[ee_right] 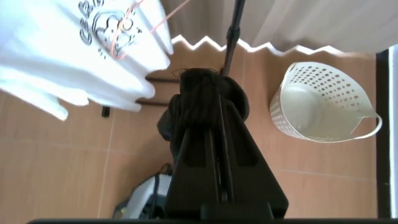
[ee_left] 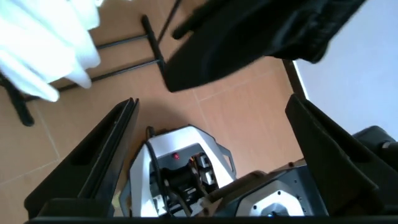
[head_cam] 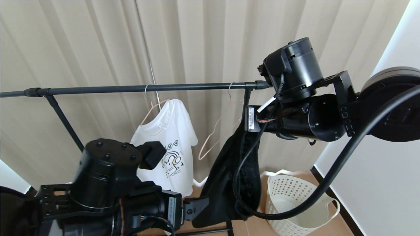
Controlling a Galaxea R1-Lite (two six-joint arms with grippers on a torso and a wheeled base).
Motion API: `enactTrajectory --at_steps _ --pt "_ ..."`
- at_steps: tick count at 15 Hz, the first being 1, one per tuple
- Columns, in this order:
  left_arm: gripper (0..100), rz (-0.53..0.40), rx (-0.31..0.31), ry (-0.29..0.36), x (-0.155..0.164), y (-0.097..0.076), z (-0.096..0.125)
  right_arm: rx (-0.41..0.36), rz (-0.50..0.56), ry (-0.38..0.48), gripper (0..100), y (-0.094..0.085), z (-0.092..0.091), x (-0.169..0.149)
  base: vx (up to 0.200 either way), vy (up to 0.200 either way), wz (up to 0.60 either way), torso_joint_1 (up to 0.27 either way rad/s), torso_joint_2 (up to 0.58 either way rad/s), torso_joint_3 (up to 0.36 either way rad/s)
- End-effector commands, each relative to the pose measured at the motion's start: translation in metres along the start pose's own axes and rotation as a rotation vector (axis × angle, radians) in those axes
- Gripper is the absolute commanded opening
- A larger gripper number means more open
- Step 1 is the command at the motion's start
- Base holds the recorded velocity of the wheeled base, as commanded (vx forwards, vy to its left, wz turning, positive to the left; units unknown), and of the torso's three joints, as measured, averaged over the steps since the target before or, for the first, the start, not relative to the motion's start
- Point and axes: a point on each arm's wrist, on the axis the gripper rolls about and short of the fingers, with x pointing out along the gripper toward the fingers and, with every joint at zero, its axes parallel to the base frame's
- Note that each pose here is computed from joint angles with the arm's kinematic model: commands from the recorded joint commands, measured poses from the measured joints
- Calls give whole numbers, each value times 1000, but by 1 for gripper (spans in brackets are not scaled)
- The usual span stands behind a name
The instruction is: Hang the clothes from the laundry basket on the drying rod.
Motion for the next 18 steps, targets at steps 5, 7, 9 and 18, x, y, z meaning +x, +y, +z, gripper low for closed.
enactTrajectory --at_steps 5,7,9,18 --pt "100 10 -23 -26 64 -22 17 3 43 -18 0 20 2 0 0 0 0 0 0 0" --pt "100 -8 -25 -30 81 -34 23 12 40 -17 0 21 1 0 0 0 0 0 0 0" --pt "100 -2 -32 -67 93 -44 30 15 22 -26 0 20 1 0 0 0 0 0 0 0" --pt "100 314 -1 -113 139 -30 14 80 -12 -100 0 4 11 -32 0 0 0 0 0 0"
